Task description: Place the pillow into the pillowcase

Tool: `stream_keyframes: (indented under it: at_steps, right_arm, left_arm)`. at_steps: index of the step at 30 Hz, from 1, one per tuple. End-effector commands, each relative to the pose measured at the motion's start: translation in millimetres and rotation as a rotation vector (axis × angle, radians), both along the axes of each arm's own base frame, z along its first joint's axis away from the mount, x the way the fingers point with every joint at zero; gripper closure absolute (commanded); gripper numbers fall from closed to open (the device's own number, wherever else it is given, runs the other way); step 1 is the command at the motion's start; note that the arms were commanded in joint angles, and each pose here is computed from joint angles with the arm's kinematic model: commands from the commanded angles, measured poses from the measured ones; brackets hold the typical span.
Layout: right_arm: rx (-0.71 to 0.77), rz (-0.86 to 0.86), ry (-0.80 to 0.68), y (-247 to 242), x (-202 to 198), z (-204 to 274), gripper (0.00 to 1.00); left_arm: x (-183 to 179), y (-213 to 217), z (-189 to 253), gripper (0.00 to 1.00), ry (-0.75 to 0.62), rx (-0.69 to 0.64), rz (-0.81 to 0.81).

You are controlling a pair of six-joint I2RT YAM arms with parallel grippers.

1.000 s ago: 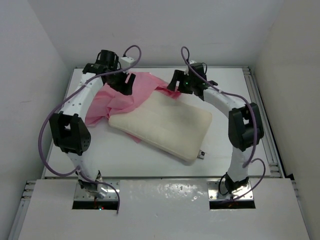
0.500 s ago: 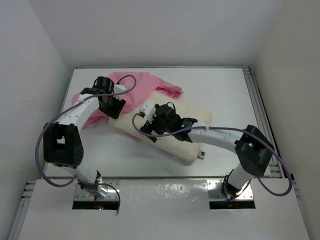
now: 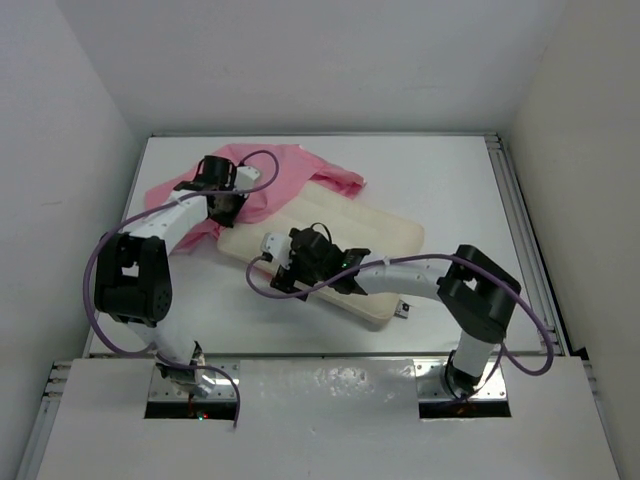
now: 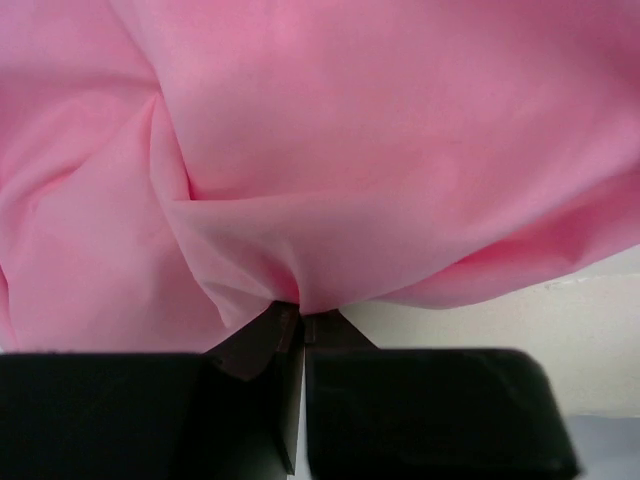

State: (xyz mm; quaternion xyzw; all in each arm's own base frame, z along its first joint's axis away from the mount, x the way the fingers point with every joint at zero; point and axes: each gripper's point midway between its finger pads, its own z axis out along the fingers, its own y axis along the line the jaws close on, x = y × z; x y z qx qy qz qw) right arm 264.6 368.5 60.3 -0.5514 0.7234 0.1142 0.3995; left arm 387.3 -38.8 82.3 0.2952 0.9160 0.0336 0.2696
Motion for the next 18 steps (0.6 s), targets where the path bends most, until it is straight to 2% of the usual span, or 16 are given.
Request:
stream_keyframes:
  at_steps: [1,4,5,6,7,8,9,11,13,16,18]
  right_arm:
    - [0.047,0.066,-0.049,30,-4,19,0.01]
    - [-0.022,0.001,-0.110,30,9,10,0.01]
    - [-0.075,-0.028,-0.112,27,16,-7,0.01]
    - [-0.120,-0.117,-0.168,22,35,-2,0.01]
    - [-0.153,-0.183,-0.200,17,48,-4,0.06]
    - [-0.195,-0.242,-0.209,11,60,-19,0.40]
    - [-0.247,-0.289,-0.209,0,68,-23,0.62]
    - [-0.216,-0.402,-0.221,-7,94,-8,1.00]
    - [-0.139,-0.422,-0.192,-9,105,11,1.00]
    - [0.104,-0.464,-0.197,-6,119,66,1.00]
    - [0.202,-0.503,-0.204,-15,127,95,1.00]
  left_arm:
    - [2,-9,6,1.00,-0.007,-0.024,-0.029]
    - [-4,-2,15,1.00,0.018,-0.016,-0.012]
    - [-4,-1,22,1.00,0.017,-0.018,-0.011]
    - [-10,1,26,1.00,0.034,-0.013,-0.011]
    - [-12,3,30,1.00,0.036,-0.014,-0.008]
    - [-12,3,36,1.00,0.032,-0.011,-0.012]
    - [-14,5,40,1.00,0.032,-0.008,-0.016]
    - [-21,7,47,1.00,0.048,0.004,-0.031]
    - [-28,8,51,1.00,0.069,0.015,-0.049]
    - [-25,12,63,1.00,0.057,0.037,-0.049]
    - [-24,13,70,1.00,0.053,0.041,-0.046]
